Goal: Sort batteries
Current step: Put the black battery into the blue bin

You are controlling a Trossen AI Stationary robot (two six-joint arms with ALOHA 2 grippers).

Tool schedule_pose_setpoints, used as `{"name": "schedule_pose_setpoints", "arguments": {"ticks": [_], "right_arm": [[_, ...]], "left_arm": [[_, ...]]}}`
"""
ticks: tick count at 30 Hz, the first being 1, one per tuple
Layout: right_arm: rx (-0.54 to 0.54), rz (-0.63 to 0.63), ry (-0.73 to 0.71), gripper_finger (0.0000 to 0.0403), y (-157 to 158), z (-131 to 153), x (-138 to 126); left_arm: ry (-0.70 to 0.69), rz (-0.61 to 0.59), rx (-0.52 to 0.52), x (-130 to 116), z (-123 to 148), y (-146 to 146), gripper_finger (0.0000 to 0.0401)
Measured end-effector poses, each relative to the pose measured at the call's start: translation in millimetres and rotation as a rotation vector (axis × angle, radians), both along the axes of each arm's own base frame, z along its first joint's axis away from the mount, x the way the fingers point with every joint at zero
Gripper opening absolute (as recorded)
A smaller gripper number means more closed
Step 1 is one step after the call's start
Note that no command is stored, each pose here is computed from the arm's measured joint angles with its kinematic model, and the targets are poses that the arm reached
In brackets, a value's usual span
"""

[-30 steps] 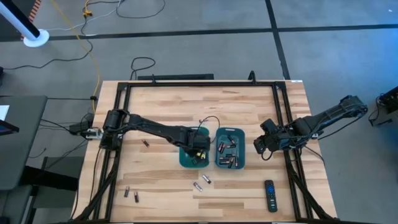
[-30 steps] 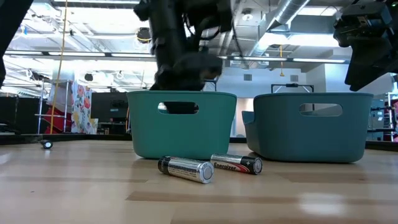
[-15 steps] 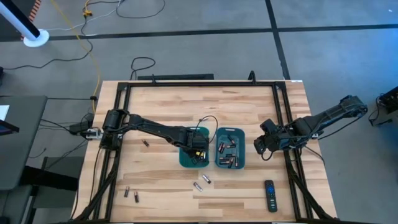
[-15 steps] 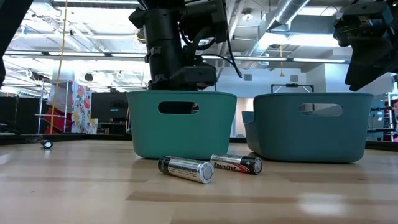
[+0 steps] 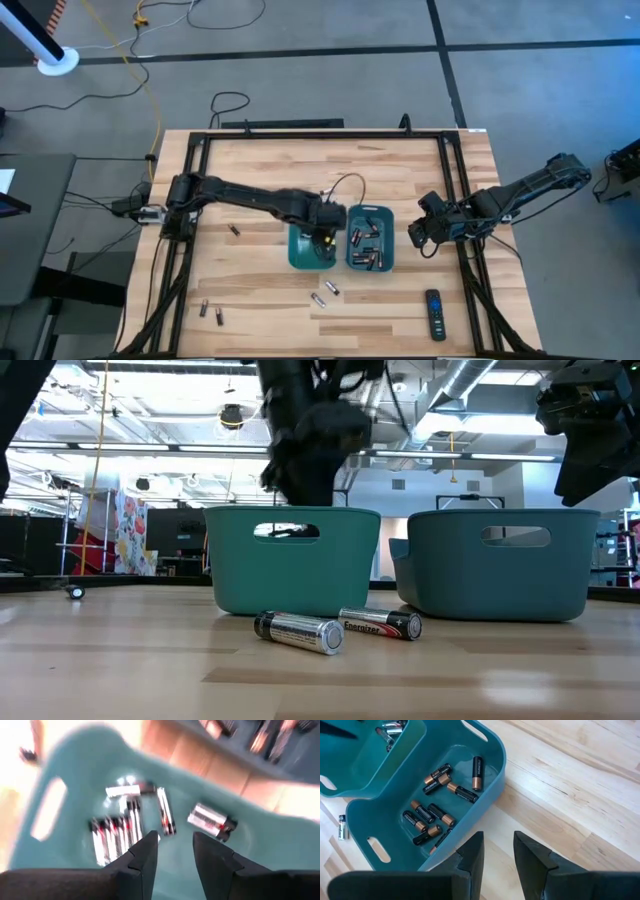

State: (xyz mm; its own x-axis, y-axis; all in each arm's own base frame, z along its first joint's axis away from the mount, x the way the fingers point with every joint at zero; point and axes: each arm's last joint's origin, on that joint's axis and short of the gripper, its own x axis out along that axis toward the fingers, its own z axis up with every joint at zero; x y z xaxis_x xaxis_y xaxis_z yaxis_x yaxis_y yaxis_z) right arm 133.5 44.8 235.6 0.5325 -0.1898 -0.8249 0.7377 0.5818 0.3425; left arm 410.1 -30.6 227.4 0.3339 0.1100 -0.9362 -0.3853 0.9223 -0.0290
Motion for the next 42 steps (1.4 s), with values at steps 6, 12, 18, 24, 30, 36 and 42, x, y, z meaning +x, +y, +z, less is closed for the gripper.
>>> {"name": "schedule_pose_setpoints", "arguments": {"ticks": [6, 12, 18, 24, 30, 36, 42], "right_arm": [[0.0, 0.0, 0.0, 0.0123, 0.0, 0.0, 0.0], [0.001, 0.0, -0.001, 0.0123, 0.0, 0.1, 0.1], [0.006, -0.009, -0.003, 0.0123, 0.0, 0.1, 0.1], [0.016, -0.024, -0.006, 0.0123, 0.0, 0.0, 0.0], [0.018, -0.028, -0.006, 0.0123, 0.0, 0.0, 0.0], [0.018, -0.028, -0.006, 0.0123, 0.0, 0.0, 0.0], [-0.004, 0.006, 0.003, 0.0123, 0.0, 0.0, 0.0]], "left_arm": [[-0.057, -0.095, 0.137, 9.0, 45.1, 21.5, 0.0121], [-0.087, -0.15, 0.308, 12.3, 75.0, 49.3, 0.0121], [-0.088, -0.093, 0.34, 10.2, 80.2, 92.5, 0.0121], [-0.112, -0.019, 0.336, 4.8, 82.0, 136.6, 0.0121], [-0.172, 0.05, 0.362, 3.0, 85.8, 165.8, 0.0121], [-0.171, 0.035, 0.398, -0.5, 87.3, 181.5, 0.0121], [-0.145, -0.02, 0.431, -2.6, 87.1, 187.7, 0.0121]]}}
